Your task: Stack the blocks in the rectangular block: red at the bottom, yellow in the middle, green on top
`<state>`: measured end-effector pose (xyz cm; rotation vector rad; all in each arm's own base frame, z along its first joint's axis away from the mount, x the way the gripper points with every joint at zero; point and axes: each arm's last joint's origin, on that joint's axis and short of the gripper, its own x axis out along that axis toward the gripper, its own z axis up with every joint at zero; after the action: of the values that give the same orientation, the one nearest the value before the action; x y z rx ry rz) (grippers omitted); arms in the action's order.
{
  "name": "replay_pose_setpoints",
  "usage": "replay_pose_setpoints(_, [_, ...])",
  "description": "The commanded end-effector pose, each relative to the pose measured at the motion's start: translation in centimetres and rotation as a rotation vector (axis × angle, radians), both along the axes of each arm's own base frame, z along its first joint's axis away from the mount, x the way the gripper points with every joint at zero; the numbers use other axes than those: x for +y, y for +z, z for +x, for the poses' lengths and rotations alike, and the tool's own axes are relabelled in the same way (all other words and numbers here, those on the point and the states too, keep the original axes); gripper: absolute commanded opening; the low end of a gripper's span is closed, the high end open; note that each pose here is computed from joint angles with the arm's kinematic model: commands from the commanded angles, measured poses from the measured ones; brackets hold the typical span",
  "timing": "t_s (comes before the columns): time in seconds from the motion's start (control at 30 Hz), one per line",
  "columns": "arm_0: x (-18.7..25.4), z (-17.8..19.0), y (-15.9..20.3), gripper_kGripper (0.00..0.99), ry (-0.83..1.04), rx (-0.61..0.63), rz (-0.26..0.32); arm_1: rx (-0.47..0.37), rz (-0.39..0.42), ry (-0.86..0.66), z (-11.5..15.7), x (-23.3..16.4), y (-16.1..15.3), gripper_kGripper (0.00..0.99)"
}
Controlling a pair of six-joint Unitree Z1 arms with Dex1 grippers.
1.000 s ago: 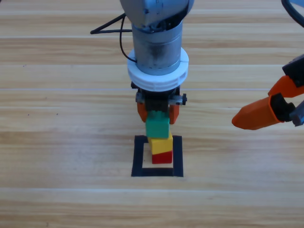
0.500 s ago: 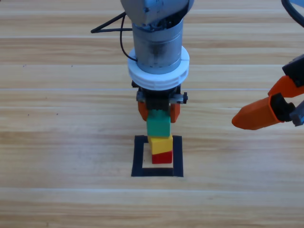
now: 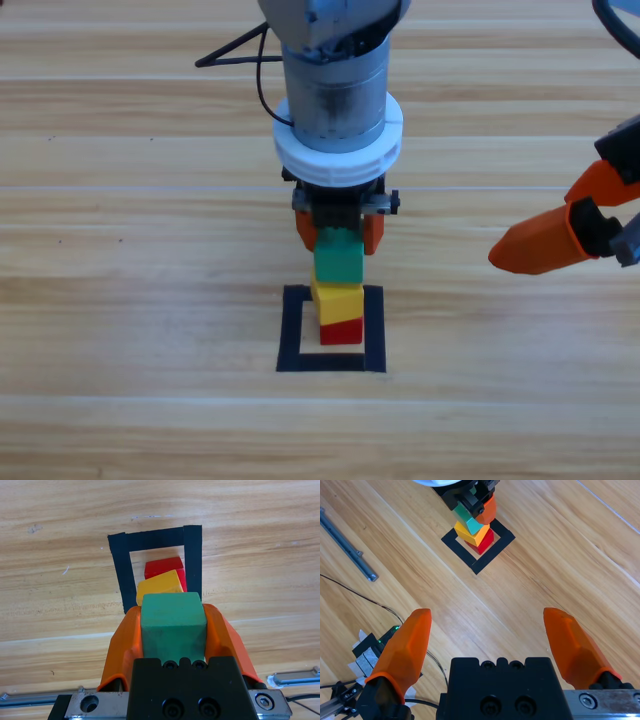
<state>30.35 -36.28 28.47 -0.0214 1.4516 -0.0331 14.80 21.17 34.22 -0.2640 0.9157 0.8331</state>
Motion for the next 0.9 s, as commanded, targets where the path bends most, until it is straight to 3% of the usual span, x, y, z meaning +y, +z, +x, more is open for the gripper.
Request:
replay_pose_setpoints(0.03, [-0.98,-0.11,-3.33,0.032,-0.008,0.048,0.078,-0.019,0.021,-0.011,-0.20,-1.30,0.19,0.990])
replay_pose_setpoints(0.9, [-1.15,0.02,-4.24,0.058,-0.014,0.060,0.094,-0.037,0.017,0.022,-0.41,-1.52,0.35,0.990])
